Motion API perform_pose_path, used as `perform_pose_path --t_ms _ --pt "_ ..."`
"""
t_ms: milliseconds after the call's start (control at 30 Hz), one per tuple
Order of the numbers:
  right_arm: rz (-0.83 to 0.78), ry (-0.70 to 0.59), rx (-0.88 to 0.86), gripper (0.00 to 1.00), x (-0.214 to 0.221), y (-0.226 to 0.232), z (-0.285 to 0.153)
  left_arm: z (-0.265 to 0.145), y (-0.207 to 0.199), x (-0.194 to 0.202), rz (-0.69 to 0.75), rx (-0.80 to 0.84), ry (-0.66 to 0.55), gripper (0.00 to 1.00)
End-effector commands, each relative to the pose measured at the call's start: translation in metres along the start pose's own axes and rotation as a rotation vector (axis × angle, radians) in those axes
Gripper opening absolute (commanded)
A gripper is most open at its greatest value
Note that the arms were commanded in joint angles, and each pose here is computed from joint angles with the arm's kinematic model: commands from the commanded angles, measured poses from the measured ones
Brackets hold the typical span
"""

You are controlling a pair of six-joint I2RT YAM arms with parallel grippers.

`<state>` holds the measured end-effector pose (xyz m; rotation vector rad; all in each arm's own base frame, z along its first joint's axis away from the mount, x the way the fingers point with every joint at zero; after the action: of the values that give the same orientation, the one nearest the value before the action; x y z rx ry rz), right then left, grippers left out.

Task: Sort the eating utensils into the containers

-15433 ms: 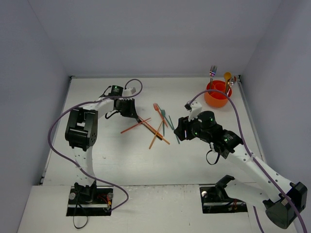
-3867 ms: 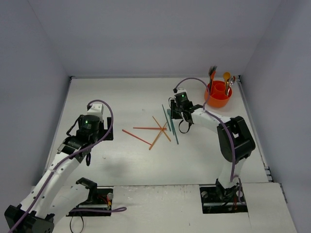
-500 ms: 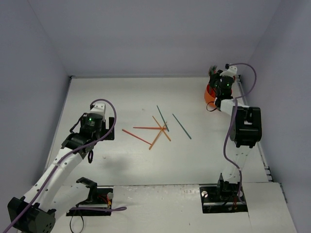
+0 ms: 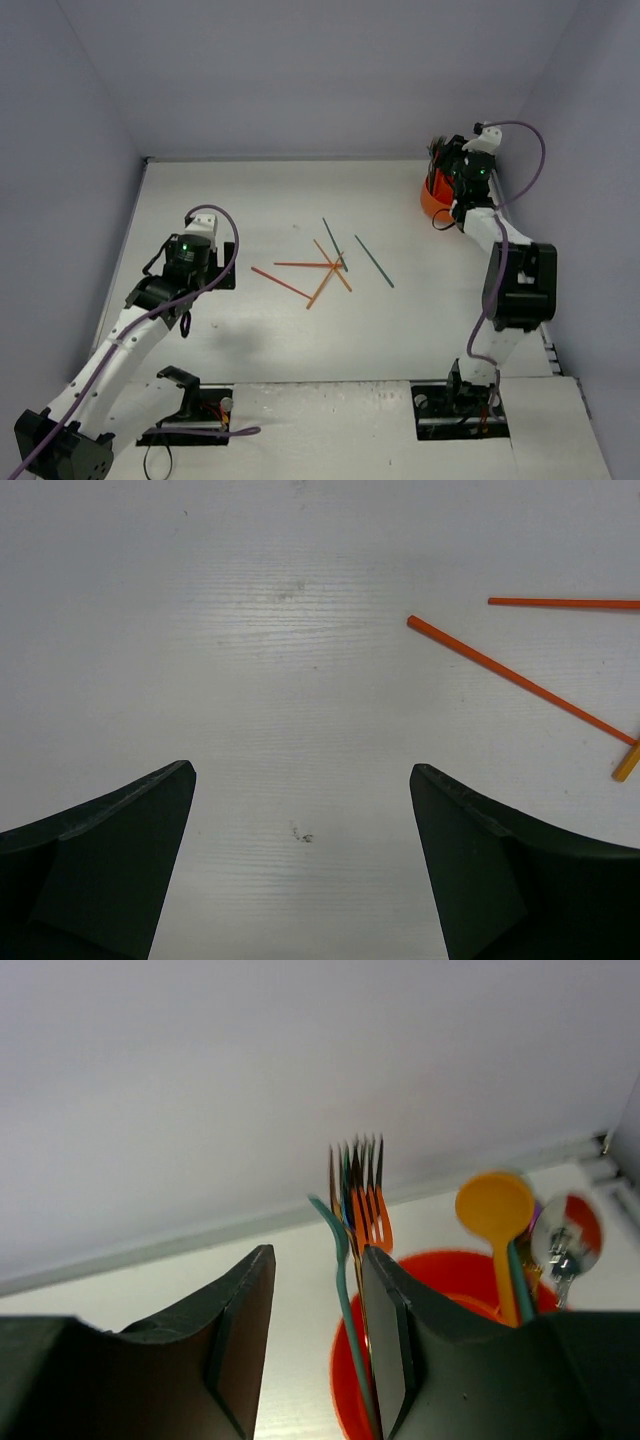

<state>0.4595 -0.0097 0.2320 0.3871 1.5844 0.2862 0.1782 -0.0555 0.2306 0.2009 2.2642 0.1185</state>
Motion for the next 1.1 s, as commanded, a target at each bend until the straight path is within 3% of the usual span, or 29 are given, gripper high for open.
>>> perform_pose_path --t_ms 0,233,467,800,1067 --pt "-0.109 0.079 -0.061 0.39 -0.058 0.047 -0.036 -0.006 0.002 -0.016 -0.024 0.000 -0.087 0.87" --pt "-0.143 0.460 -0.082 0.39 -0.004 0.077 -0.090 -0.008 0.002 -0.018 -0.028 0.012 -0.098 0.87" --pt "-0.144 0.796 -0.066 0.38 0.065 0.065 -0.133 -0.011 0.002 -0.018 -0.036 0.017 -0.115 0.87" --pt "-0.188 1.032 -0.027 0.36 0.120 0.076 -0.135 -0.011 0.002 -0.019 -0.036 0.024 -0.117 0.87" --pt "-0.277 1.093 -0.002 0.36 0.151 0.087 -0.118 -0.013 0.003 -0.019 -0.036 0.022 -0.123 0.87"
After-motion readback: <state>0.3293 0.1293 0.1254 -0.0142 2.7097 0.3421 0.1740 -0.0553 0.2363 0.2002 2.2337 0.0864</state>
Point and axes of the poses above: each gripper's point midway between its finger pads, its own z axis out along the fingers, its own y axis along the line the jaws close on, x = y × z, the point moved 10 cm from there along -z, back along the fingers, and after that the axes turned 9 degrees about z, right-handed, at the moved point
